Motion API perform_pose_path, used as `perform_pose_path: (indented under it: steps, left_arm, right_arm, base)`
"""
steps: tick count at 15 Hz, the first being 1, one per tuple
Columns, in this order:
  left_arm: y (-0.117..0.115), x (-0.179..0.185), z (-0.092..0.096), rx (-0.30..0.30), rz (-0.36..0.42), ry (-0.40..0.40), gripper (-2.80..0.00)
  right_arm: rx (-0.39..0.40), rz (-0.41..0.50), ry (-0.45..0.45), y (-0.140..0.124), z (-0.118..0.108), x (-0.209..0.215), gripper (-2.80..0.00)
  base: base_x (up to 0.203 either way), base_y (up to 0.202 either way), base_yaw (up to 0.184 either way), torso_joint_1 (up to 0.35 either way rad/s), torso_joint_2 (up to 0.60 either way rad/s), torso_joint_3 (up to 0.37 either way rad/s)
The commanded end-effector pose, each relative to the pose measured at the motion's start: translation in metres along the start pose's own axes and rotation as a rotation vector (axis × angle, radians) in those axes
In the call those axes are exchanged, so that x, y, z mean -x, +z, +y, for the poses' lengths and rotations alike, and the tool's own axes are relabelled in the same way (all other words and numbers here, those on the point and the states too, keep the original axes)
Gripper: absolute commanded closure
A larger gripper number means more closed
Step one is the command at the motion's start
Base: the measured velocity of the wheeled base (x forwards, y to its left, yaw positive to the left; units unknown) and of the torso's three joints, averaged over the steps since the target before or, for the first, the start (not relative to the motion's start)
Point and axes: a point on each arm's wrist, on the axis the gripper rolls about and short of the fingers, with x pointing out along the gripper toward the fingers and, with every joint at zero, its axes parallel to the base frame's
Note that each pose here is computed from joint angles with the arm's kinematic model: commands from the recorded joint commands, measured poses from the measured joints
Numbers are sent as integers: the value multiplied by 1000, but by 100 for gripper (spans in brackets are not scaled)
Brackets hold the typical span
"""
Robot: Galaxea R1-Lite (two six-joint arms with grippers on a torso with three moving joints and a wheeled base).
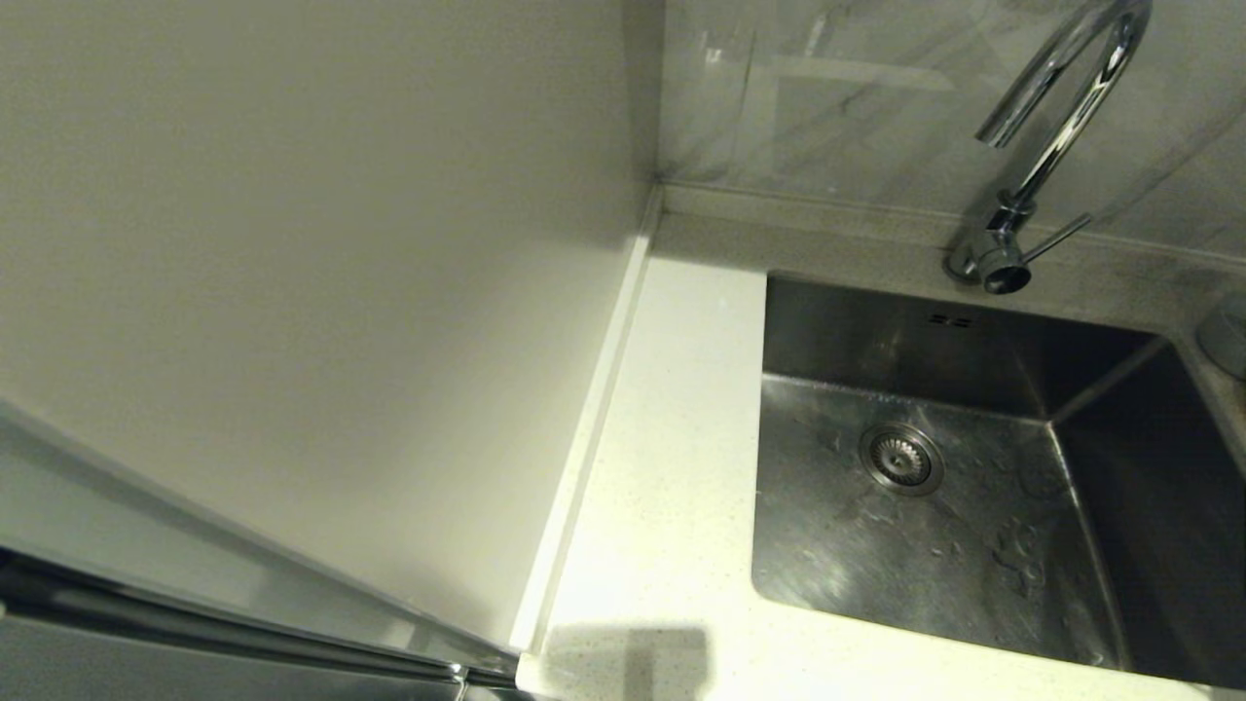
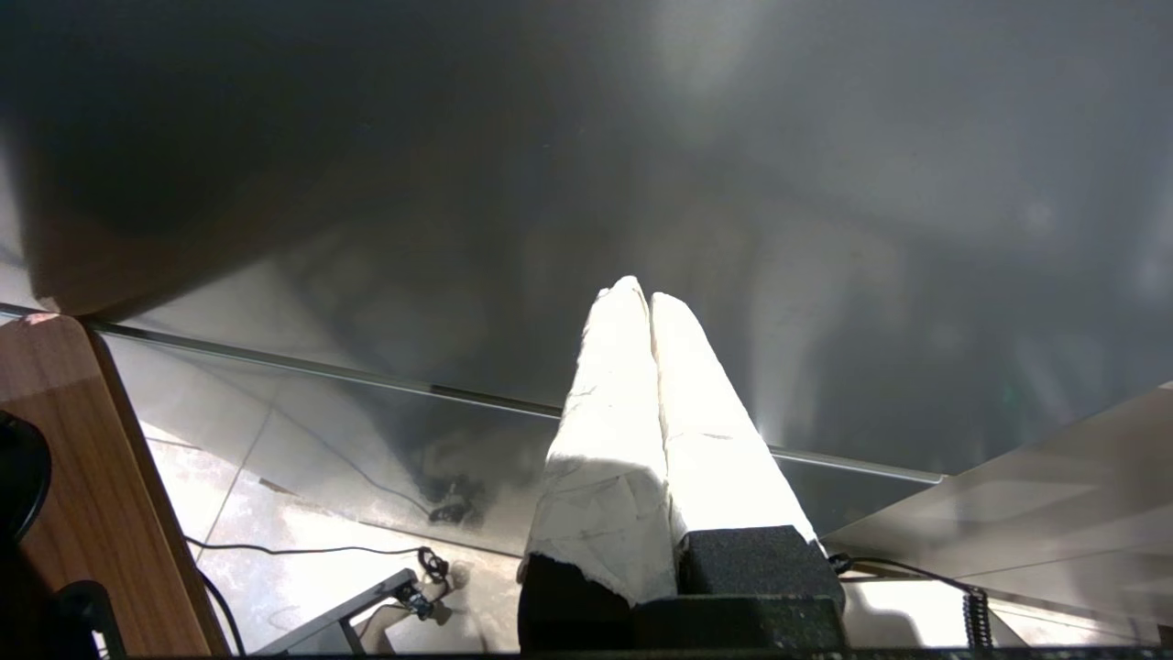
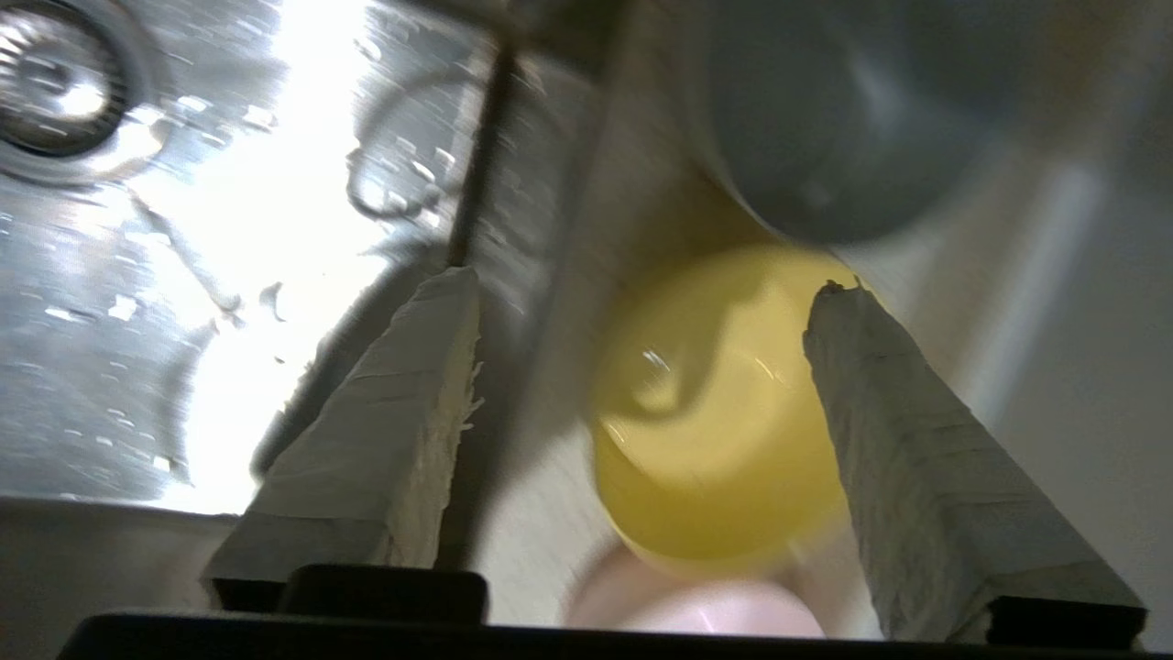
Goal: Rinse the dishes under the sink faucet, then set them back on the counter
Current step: Put a bowl into the sink
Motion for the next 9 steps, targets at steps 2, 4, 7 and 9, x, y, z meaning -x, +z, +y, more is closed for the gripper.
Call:
perform_pose_path:
  steps: [2, 4, 7, 9]
  left_arm:
    - [-1, 0, 0, 1, 3, 1, 0]
    - [-1, 0, 0, 1, 3, 1, 0]
    - [-1, 0, 0, 1, 3, 2, 0]
    - [-1, 0, 0, 1, 3, 1, 0]
  right_arm:
    - [15, -37, 80, 0, 4, -32, -280]
    - [9, -67, 75, 3, 4, -48, -280]
    - [14, -116, 44, 5, 2, -71, -280]
    - [-10, -131, 33, 3, 0, -83, -280]
  base:
    - [0, 0, 0, 0, 0, 0]
    - [0, 0, 0, 0, 0, 0]
    - [0, 0, 0, 0, 0, 0]
    - [0, 0, 0, 0, 0, 0]
